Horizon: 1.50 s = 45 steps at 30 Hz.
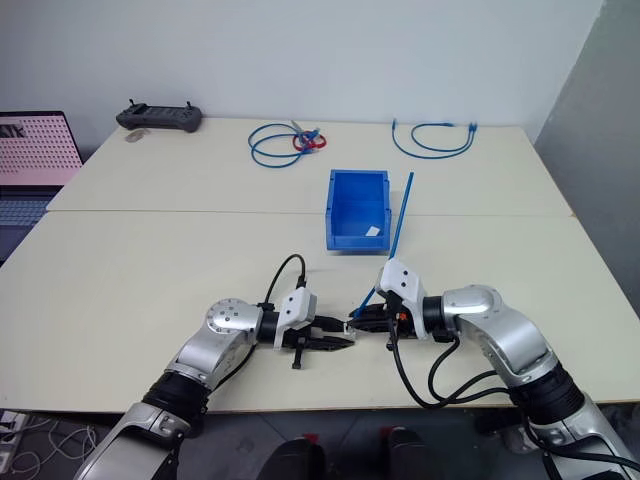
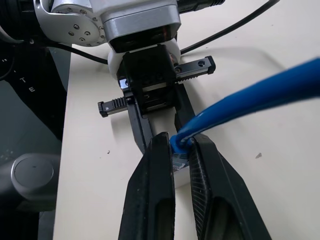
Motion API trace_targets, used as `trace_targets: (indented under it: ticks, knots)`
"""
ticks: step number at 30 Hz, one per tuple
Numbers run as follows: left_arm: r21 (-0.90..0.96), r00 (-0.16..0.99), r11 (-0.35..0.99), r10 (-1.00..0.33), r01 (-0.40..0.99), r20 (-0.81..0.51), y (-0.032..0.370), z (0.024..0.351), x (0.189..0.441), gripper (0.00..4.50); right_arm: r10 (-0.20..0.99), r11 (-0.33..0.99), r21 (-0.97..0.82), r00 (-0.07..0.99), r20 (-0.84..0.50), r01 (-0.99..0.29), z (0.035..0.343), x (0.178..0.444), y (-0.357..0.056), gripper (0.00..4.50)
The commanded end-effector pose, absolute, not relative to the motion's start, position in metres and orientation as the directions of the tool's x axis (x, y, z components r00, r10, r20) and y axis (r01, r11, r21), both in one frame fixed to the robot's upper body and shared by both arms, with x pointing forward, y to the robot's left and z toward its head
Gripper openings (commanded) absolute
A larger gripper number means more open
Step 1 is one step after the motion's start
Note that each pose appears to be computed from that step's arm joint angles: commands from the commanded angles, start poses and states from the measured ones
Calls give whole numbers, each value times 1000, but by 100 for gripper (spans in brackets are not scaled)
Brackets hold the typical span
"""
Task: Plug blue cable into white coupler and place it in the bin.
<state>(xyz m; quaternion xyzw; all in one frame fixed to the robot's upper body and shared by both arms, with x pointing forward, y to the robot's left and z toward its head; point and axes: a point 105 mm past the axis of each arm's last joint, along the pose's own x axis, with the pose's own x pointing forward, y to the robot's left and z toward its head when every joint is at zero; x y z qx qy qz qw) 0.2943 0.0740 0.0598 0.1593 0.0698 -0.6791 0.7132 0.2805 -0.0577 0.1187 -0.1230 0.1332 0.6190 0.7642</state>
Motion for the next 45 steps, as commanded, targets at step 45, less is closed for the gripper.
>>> trace_targets:
  ticks: [45]
  knots:
    - [131, 63, 17, -932, 991, -357, 83, 57, 288, 80, 851, -264, -200, -130, -509, -943, 80, 272, -46, 14]
